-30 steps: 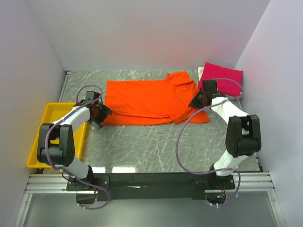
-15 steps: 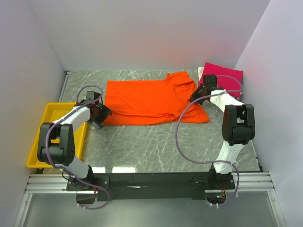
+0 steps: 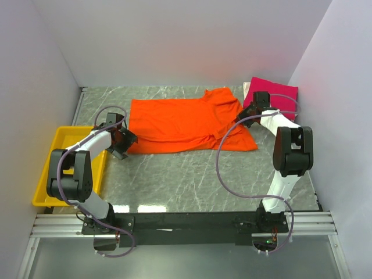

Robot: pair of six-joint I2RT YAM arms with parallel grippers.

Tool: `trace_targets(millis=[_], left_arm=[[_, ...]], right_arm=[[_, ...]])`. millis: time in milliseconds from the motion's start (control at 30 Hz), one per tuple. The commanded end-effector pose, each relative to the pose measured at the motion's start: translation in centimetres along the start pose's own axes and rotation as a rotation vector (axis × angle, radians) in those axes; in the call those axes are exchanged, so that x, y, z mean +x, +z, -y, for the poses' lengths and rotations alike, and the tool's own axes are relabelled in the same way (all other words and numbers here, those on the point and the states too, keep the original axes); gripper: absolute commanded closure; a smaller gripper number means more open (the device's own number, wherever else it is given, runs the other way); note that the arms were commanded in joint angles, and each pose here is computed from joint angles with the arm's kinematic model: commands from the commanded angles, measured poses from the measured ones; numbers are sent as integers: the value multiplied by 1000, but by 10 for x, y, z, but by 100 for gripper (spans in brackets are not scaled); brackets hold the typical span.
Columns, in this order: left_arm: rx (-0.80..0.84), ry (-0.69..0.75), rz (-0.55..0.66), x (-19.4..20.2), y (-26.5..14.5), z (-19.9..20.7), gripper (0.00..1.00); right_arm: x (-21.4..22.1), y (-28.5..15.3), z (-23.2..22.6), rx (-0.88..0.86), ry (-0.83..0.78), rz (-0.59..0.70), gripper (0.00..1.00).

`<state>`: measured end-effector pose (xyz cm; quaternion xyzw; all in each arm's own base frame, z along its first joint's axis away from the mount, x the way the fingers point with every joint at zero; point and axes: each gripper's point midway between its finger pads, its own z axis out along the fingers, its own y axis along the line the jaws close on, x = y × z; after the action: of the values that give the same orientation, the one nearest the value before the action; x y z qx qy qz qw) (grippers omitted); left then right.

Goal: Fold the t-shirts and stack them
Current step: Fold the tshirt

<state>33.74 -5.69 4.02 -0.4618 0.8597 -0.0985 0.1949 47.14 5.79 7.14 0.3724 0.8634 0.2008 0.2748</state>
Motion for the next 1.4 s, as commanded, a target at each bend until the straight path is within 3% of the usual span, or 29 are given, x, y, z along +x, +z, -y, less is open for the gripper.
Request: trace_targets(millis=[0,233,700,1133,1367], left_arm=[[29,6,28,-9,-9,14,20],[33,-60,71,-31,-23,43,20],[-126,-186,48,-35,27,52,44],[-102,-197,55,-44,21,69,45],[-148,-209,33,-39,33,63,60]], right_arm=[[-21,-6,-6,-38,23,62,100],[-14,-8,-3,-55,5,47,100],[-10,-12,-6,-78,-13,34,100],[-8,-17,-9,-98,-16,36,100],[-8,-18,-10,-102,-18,37,100]])
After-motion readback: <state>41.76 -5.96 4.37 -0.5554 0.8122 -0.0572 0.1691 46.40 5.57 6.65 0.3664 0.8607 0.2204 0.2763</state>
